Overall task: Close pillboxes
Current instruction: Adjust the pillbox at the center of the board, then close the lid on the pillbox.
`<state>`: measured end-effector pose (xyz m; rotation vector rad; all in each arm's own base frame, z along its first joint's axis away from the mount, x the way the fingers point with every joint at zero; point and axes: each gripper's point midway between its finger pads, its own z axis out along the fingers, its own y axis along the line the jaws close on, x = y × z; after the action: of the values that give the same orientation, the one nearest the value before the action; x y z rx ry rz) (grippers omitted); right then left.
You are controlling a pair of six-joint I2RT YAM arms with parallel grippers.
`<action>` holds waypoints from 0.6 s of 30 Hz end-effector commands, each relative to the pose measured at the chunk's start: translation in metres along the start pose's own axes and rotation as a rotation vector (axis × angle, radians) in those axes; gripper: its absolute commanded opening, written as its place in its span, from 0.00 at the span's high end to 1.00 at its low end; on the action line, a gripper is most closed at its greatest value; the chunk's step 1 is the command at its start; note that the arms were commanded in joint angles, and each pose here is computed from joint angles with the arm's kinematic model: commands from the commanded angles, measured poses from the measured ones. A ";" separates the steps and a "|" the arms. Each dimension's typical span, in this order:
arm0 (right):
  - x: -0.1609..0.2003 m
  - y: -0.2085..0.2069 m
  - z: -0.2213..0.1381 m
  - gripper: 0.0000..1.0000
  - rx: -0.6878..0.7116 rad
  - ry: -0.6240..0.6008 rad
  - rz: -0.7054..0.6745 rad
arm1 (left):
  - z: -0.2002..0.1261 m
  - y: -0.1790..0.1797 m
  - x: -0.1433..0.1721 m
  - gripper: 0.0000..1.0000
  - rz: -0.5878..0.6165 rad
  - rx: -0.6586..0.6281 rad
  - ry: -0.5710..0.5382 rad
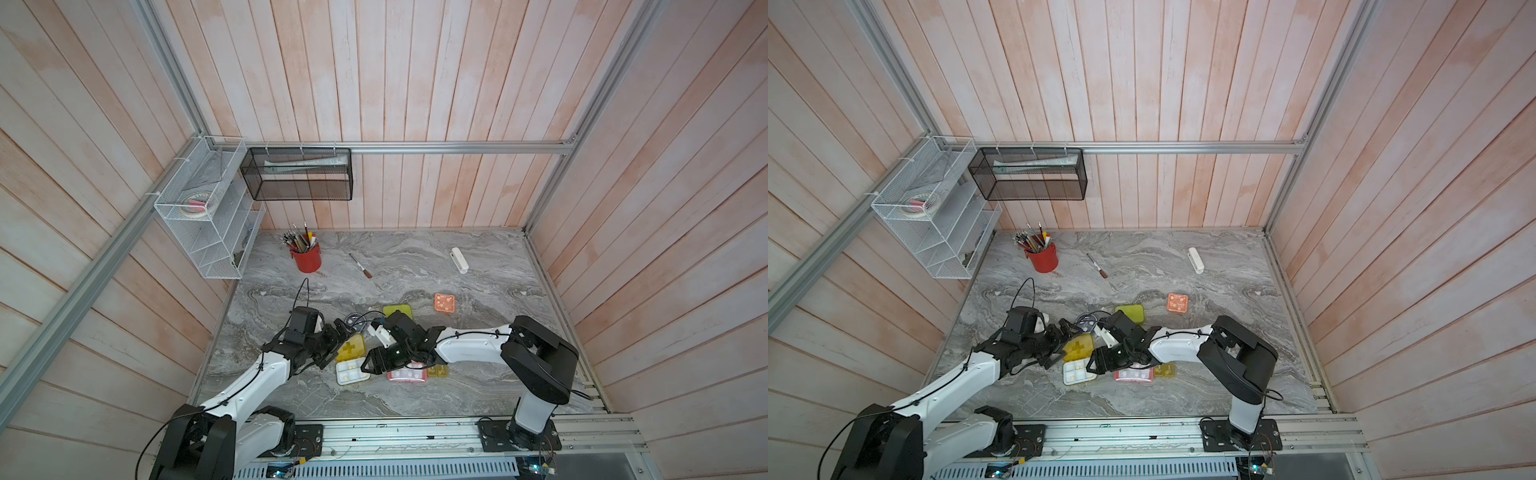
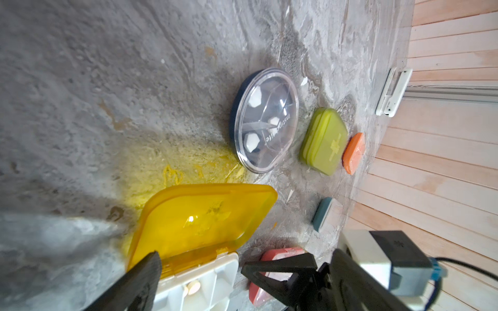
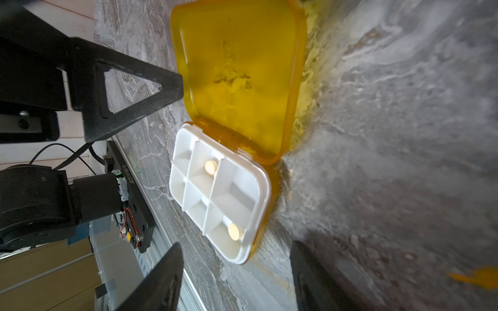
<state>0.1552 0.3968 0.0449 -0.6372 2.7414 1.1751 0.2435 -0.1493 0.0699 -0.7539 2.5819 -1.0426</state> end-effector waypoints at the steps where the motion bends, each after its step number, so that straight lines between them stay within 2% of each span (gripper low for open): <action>1: -0.006 0.000 -0.007 0.35 0.000 -0.038 0.005 | 0.000 -0.012 -0.007 0.00 0.046 0.026 -0.022; 11: -0.016 0.001 -0.018 0.35 0.017 -0.083 0.006 | 0.000 -0.027 -0.014 0.00 0.090 0.049 -0.021; 18: -0.026 0.018 -0.031 0.35 -0.022 -0.126 -0.017 | -0.006 -0.028 -0.019 0.00 0.156 -0.001 -0.027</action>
<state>0.1671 0.3933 0.0708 -0.5919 2.6598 1.1865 0.2690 -0.1564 0.0961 -0.6058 2.5376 -1.0364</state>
